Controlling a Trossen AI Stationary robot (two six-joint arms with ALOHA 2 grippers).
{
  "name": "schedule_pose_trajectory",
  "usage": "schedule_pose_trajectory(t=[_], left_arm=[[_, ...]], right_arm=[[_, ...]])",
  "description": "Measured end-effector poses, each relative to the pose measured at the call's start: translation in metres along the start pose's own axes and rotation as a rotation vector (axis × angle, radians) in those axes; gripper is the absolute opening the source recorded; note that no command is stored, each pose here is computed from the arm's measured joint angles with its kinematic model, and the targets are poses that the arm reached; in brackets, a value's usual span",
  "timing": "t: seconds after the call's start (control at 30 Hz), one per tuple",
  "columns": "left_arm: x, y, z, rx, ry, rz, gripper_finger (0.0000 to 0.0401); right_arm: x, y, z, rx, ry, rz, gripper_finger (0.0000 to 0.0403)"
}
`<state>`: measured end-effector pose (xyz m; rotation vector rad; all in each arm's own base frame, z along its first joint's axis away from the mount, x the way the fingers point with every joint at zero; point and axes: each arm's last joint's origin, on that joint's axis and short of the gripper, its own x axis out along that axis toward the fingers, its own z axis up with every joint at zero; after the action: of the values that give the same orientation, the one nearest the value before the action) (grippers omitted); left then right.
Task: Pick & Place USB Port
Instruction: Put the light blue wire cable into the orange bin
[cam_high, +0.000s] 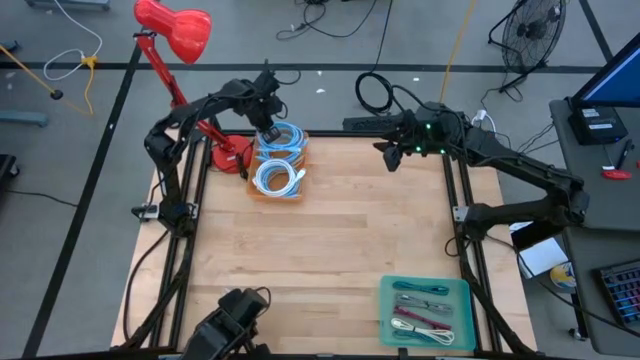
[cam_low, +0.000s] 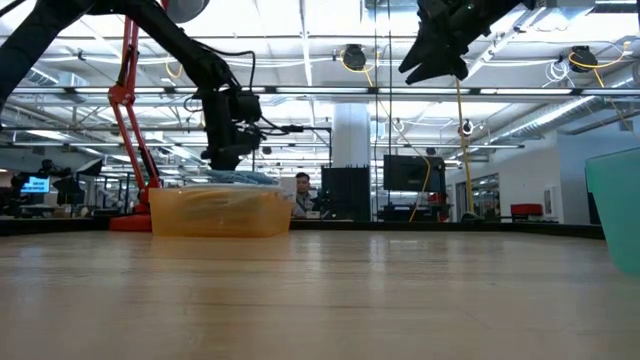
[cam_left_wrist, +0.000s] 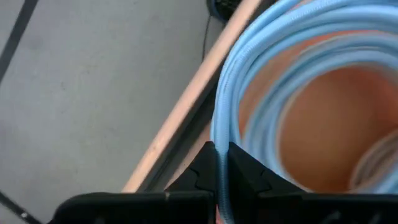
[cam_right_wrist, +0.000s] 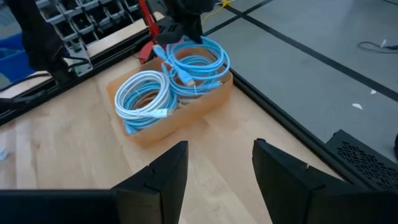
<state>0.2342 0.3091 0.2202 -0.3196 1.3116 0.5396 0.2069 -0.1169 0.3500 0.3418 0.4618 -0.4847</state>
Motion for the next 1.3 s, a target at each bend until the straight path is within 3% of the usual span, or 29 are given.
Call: schedule_pose_trajectory(t=[0.27,0.37,0.9,1.3], left_arm=[[-0.01,-0.02,0.001,0.058,0.015,-0.022,0.0013],[-0.008,-0.024,0.002,0.08,0.018,0.015,0.0013],[0.023,-0.017,-0.005,0.007,-0.052,0.142,0.0012],[0.023,-0.016,0.006,-0.024,-0.157,0.214,0.0012]], right_arm=[[0.002,-0.005,0.001,-0.005,0.004,-0.011,0.0169],[0.003,-0.005,0.001,-0.011,0.004,-0.012,0.0169],[0.004,-0.004,0.002,-0.004,-0.01,0.016,0.0169],[0.014,-0.004,0.002,0.035,0.002,0.044,0.0169]])
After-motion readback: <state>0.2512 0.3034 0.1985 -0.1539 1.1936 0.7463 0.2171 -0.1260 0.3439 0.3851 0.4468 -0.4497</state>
